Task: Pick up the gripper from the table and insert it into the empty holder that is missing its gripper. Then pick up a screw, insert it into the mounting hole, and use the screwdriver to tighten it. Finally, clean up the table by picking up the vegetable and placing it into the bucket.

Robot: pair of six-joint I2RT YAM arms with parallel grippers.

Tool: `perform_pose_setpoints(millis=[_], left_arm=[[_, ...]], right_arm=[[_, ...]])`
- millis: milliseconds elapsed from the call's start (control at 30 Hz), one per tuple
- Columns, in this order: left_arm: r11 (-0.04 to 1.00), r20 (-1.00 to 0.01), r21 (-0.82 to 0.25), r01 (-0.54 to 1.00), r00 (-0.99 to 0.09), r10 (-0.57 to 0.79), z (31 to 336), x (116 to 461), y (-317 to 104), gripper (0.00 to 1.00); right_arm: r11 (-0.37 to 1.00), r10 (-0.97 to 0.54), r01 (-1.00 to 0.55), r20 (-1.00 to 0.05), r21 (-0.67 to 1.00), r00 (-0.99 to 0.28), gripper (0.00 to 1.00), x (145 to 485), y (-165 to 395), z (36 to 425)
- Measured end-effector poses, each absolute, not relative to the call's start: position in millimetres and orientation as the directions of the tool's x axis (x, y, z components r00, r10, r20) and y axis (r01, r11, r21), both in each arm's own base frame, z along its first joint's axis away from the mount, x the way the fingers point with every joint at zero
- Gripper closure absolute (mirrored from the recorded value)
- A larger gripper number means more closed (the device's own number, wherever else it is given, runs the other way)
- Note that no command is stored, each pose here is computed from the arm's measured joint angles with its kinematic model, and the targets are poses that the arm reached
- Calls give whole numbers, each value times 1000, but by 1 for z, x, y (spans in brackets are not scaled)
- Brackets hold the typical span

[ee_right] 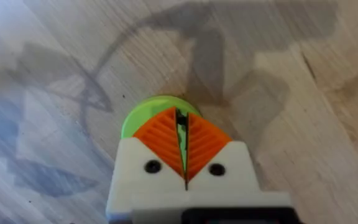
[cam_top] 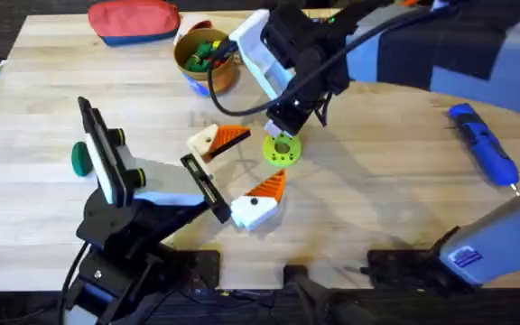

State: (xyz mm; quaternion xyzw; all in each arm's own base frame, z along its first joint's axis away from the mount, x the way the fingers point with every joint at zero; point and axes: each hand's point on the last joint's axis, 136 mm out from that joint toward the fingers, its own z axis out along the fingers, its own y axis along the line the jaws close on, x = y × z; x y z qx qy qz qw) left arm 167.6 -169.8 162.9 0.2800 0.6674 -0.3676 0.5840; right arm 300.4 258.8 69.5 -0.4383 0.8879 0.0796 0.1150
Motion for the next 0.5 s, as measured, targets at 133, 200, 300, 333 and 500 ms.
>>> perform_pose_setpoints(millis=[133, 200, 300, 333, 500], left_arm=[[573, -985, -164, 803, -161, -56, 163, 168, -170, 13], [573, -985, -164, 803, -161, -56, 163, 168, -170, 14], [573, -985, -164, 803, -161, -56, 163, 168, -170, 14], [573, -985, -163, 803, -161, -56, 163, 168, -170, 14], [573, -985, -164, 803, -161, -56, 163, 168, -170, 14]], right_arm=[[600, -760, -799, -289, 32, -582, 998, 309, 260, 88], [596, -763, -803, -292, 28, -576, 998, 311, 260, 96], [587, -771, -809, -288, 26, -568, 998, 309, 258, 106], [585, -773, -811, -287, 22, -566, 998, 309, 257, 110], [582, -775, -813, -312, -17, -549, 998, 310, 252, 143]])
